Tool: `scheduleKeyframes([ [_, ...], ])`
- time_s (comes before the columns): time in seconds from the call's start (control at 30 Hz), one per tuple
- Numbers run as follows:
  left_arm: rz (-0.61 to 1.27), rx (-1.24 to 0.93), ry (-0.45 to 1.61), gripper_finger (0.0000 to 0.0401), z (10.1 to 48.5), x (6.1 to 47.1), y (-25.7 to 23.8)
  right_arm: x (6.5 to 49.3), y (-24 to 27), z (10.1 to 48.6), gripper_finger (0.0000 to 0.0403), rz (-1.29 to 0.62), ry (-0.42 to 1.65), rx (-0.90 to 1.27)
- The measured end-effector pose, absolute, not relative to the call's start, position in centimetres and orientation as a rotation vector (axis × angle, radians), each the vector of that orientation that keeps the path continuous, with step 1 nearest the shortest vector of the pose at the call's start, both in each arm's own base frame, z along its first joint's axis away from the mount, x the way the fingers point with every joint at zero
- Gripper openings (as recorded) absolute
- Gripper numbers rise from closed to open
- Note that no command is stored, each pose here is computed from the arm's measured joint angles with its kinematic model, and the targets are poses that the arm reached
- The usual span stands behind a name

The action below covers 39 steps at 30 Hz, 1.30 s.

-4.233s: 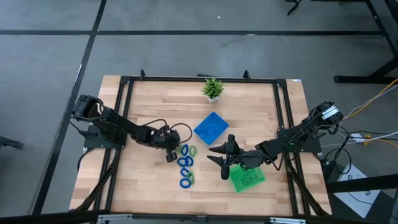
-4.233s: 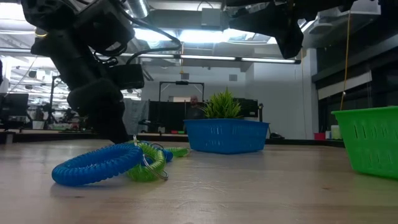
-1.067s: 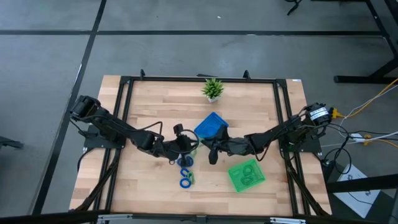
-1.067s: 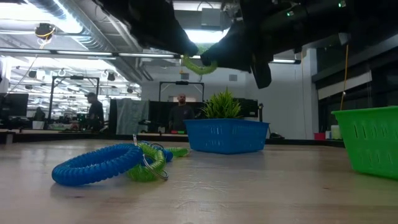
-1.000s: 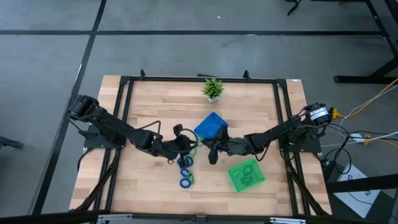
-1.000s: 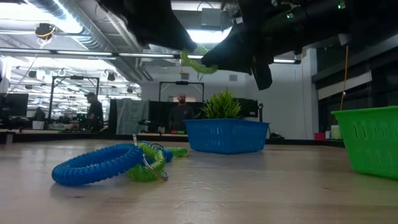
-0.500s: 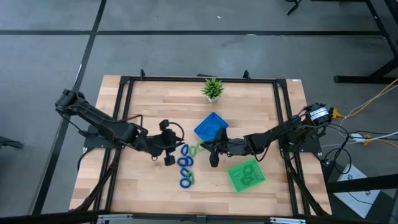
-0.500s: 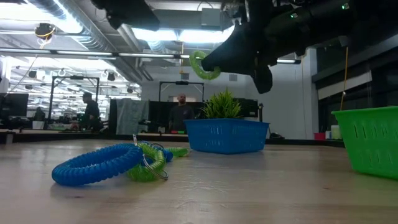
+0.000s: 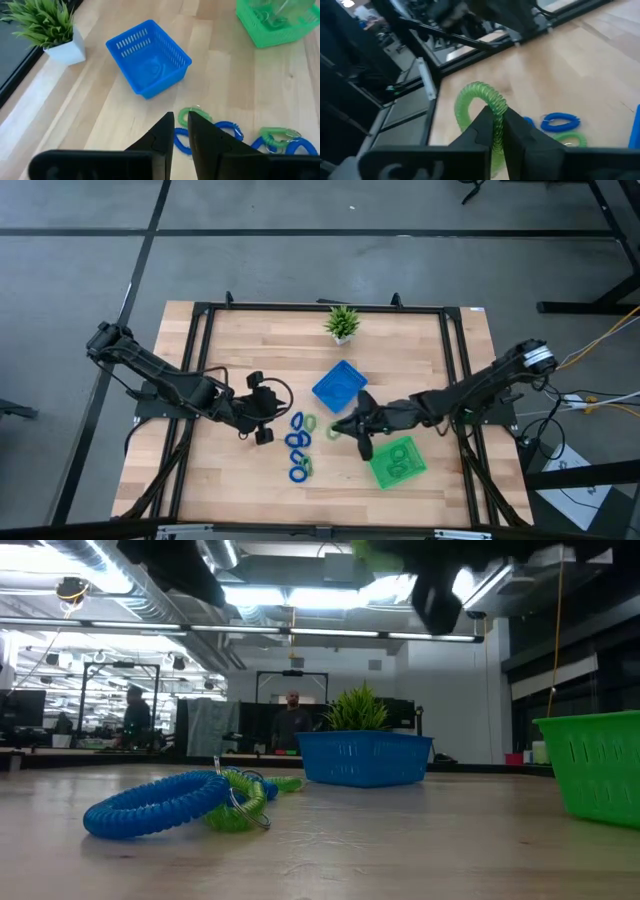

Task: Sort spring keychains
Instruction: Put the green spring keychain into the green bin

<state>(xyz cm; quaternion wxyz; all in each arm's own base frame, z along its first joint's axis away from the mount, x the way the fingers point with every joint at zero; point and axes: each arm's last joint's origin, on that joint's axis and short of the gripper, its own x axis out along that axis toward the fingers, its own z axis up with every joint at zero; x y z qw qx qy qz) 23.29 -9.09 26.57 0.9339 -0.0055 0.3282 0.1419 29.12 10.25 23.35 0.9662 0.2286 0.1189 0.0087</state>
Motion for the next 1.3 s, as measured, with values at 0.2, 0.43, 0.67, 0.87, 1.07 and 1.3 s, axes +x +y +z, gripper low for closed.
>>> scheduleKeyframes([
  [0.2, 0.290, -0.008, 0.674, 0.0049, 26.5, 23.3, -9.1, 26.9, 11.1, 25.8, 0.0024, 0.078, 0.225, 0.463],
  [0.43, 0.291, -0.001, 0.678, 0.0045, 26.5, 23.3, -9.1, 24.9, 11.9, 27.8, 0.0027, 0.114, 0.170, 0.456],
  [0.67, 0.295, 0.064, 0.676, 0.0044, 26.5, 23.3, -9.0, 24.0, 12.1, 28.7, 0.0027, 0.077, 0.122, 0.427],
  [0.87, 0.287, 0.085, 0.680, 0.0040, 26.5, 23.3, -9.0, 24.0, 12.1, 28.7, 0.0026, 0.077, 0.120, 0.439],
  [1.07, 0.287, 0.082, 0.680, 0.0036, 26.5, 23.3, -9.0, 24.0, 12.2, 28.7, 0.0029, 0.117, 0.135, 0.479],
  [1.3, 0.287, 0.082, 0.680, 0.0038, 26.5, 23.3, -9.0, 23.7, 12.6, 27.7, 0.0028, 0.206, 0.299, 0.645],
])
